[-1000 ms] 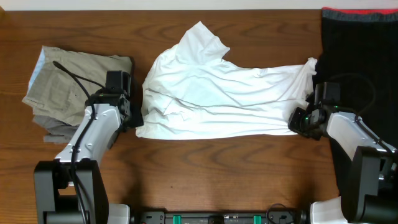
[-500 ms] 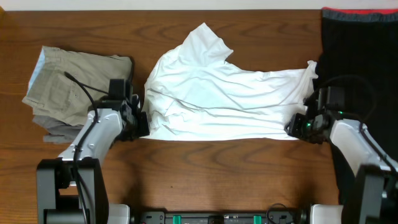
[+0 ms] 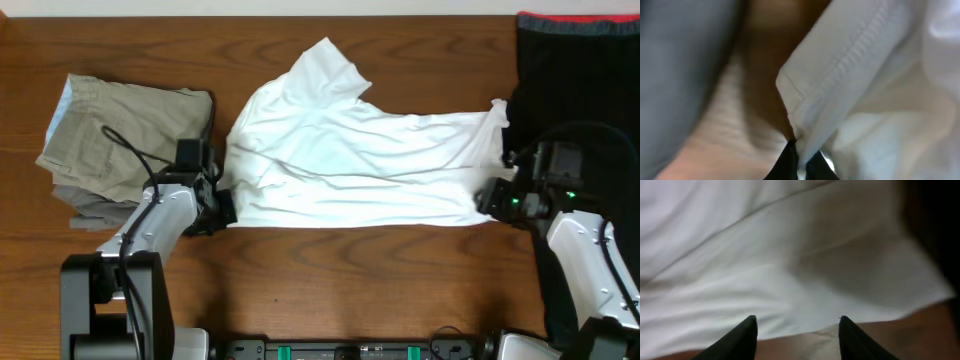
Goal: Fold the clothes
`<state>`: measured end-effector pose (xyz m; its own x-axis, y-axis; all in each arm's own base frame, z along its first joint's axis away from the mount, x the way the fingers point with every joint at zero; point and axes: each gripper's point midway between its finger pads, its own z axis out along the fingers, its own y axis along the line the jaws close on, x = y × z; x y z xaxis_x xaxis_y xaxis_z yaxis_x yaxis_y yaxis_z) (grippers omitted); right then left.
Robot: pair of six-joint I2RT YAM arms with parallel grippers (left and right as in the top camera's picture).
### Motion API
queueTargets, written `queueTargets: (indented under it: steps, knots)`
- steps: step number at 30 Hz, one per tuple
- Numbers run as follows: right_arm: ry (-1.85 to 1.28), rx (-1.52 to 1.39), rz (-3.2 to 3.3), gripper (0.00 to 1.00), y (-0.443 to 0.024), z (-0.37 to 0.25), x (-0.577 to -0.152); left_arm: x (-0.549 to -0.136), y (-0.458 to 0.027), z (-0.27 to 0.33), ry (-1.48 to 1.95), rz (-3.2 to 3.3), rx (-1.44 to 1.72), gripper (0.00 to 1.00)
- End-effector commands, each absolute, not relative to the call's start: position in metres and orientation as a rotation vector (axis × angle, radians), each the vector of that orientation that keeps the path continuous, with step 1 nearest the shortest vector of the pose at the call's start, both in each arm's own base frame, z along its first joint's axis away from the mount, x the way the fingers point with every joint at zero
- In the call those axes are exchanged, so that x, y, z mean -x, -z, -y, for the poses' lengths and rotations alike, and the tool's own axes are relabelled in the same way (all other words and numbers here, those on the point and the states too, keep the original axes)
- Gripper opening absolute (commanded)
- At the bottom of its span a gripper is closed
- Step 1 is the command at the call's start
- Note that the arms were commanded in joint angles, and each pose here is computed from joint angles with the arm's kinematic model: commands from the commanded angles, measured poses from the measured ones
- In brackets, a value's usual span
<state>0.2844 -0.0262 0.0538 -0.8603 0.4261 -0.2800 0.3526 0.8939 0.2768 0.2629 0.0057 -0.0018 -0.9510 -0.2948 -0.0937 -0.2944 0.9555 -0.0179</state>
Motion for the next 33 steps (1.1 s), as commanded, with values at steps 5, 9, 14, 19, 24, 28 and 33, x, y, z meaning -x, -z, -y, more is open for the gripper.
queueTargets:
  steps: [5,9,14,19,24,28,33]
  knots:
    - [-0.243,-0.803,-2.767,0.57,-0.026,0.058,-0.275,-0.253,0.001,-0.04,-0.124,-2.966,0.742,0.06]
    - [-0.294,-0.737,-2.753,0.57,-0.02,0.053,-0.288,-0.252,0.001,-0.041,-0.127,-2.967,0.74,0.06]
    - [-0.33,-0.707,-2.689,0.48,-0.022,0.053,-0.307,-0.252,0.001,-0.041,-0.127,-2.971,0.733,0.06]
    - [-0.385,-0.735,-2.636,0.42,-0.027,0.05,-0.317,-0.251,0.001,-0.041,-0.128,-2.977,0.725,0.06]
    - [-0.401,-0.724,-2.642,0.43,-0.025,0.046,-0.317,-0.252,0.001,-0.036,-0.08,-2.98,0.725,0.29]
    - [-0.405,-0.716,-2.644,0.42,-0.019,0.043,-0.318,-0.256,-0.004,-0.024,0.027,-2.993,0.72,0.41]
    - [-0.423,-0.741,-2.646,0.38,-0.005,0.04,-0.324,-0.261,-0.021,-0.013,0.128,-3.018,0.661,0.53]
